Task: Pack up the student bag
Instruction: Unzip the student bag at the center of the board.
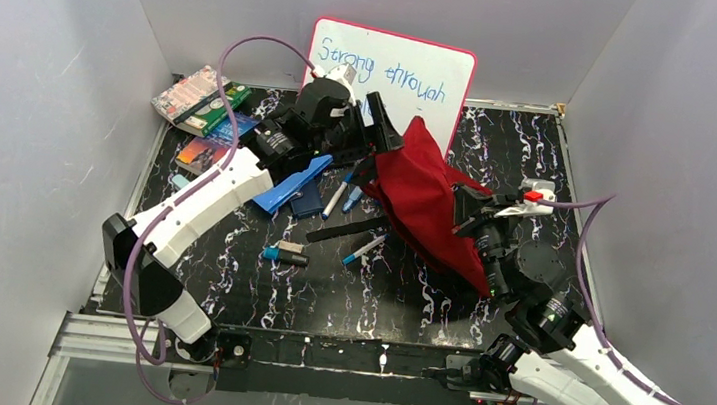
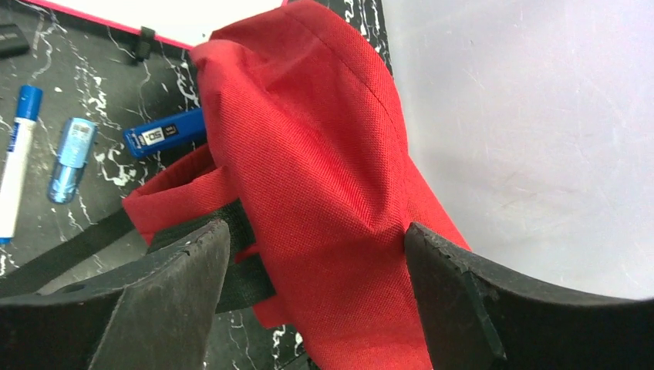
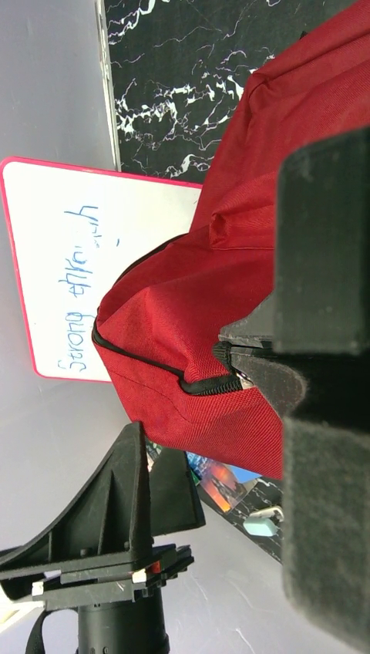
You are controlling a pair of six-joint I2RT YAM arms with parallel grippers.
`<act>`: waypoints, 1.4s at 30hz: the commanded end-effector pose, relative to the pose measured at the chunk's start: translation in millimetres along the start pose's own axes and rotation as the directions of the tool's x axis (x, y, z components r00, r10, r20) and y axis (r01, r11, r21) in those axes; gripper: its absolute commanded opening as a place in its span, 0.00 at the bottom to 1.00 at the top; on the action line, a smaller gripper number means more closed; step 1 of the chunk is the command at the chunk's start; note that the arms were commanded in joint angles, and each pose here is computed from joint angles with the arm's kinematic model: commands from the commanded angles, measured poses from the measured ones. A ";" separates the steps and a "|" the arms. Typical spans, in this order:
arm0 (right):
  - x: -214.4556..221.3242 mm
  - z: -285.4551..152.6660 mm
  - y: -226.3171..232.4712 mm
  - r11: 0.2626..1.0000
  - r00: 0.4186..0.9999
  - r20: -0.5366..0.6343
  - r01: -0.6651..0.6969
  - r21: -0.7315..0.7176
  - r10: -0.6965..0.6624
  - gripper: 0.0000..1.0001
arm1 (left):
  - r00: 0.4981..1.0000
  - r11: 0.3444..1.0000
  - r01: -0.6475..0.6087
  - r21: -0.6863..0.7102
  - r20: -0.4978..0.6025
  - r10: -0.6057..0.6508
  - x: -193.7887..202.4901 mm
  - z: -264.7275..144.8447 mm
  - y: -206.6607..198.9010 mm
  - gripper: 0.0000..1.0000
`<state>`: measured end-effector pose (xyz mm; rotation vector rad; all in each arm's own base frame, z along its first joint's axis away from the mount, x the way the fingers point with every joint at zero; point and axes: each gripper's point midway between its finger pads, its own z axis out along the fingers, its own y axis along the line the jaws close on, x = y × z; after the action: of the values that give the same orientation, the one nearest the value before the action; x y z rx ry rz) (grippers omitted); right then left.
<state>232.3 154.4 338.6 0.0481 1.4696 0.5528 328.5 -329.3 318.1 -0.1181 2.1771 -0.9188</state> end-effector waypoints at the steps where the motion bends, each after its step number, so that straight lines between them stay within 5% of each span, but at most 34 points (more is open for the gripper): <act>1: -18.0 0.8 4.9 0.999 0.997 0.066 -0.041 -0.019 0.042 0.00 | 0.997 0.997 0.054 0.046 -0.061 -0.051 6.4 2.1 -15.2 0.81; 7: -13.3 0.0 6.1 0.999 0.998 0.050 -0.033 -0.031 0.034 0.00 | 0.997 0.995 0.051 0.085 -0.067 -0.046 8.2 14.2 -21.1 0.76; 15: -11.6 -5.4 12.5 0.996 0.999 0.031 -0.014 -0.085 0.016 0.00 | 0.994 0.980 -0.038 0.195 -0.097 0.058 5.1 35.8 -47.3 0.28; 23: -4.4 -4.9 42.2 0.969 0.998 -0.012 0.054 -0.240 -0.059 0.00 | 0.943 0.860 -0.326 0.393 0.068 0.327 -37.5 37.6 -109.9 0.01; 29: 0.7 6.5 64.1 0.945 0.995 -0.021 0.083 -0.315 -0.095 0.00 | 0.866 0.702 -0.496 0.510 0.235 0.441 -59.5 25.2 -161.4 0.00; 42: -21.4 23.6 106.6 0.897 0.997 0.079 0.055 -0.438 -0.023 0.00 | 0.789 0.423 -0.595 0.684 0.396 0.470 -50.5 -25.4 -229.7 0.00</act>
<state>231.2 238.2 328.8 -0.3381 1.4614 0.6998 342.4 -474.2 421.2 0.7949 1.6521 -1.2414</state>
